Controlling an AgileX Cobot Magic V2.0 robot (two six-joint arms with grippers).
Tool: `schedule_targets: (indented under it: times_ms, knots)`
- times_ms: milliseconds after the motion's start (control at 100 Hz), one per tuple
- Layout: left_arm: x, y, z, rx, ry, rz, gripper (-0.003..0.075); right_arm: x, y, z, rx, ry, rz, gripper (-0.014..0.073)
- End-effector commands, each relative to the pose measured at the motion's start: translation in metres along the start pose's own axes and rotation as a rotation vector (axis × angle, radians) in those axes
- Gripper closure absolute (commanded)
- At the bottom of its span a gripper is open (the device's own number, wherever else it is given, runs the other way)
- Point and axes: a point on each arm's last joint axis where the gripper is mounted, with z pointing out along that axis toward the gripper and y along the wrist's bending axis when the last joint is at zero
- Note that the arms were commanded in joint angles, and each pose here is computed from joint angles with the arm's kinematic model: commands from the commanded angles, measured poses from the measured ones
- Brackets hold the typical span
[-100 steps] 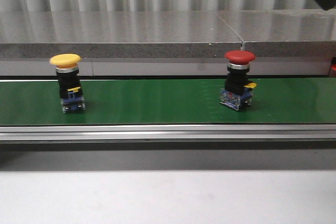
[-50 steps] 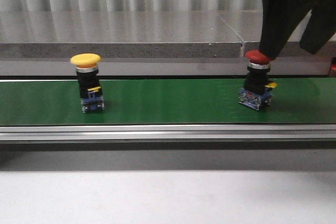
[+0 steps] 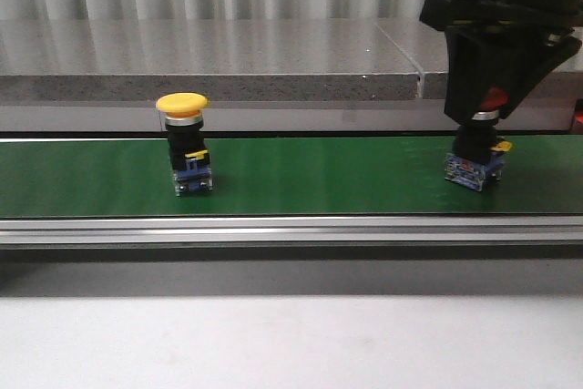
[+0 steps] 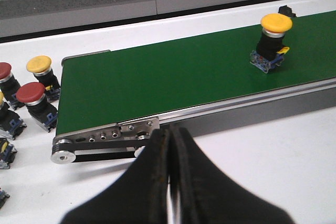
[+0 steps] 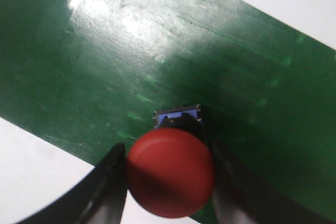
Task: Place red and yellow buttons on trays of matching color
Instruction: 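Lower the right gripper, grasp the red button and lift it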
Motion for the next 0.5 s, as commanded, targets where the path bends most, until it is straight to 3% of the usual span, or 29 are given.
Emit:
schedule_targets:
  times_ms: [0, 260, 490]
  knots:
    - [-0.013, 0.000, -0.003, 0.005, -0.090, -0.002, 0.0741, -0.008, -0.002, -0.023, 0.015, -0.106, -0.007, 0.0326]
    - [-0.013, 0.000, -0.003, 0.005, -0.090, -0.002, 0.0741, -0.011, -0.010, -0.045, 0.059, -0.231, 0.009, 0.0326]
    - [-0.013, 0.000, -0.003, 0.005, -0.090, -0.002, 0.0741, -0.003, -0.058, -0.070, 0.150, -0.336, 0.142, 0.0347]
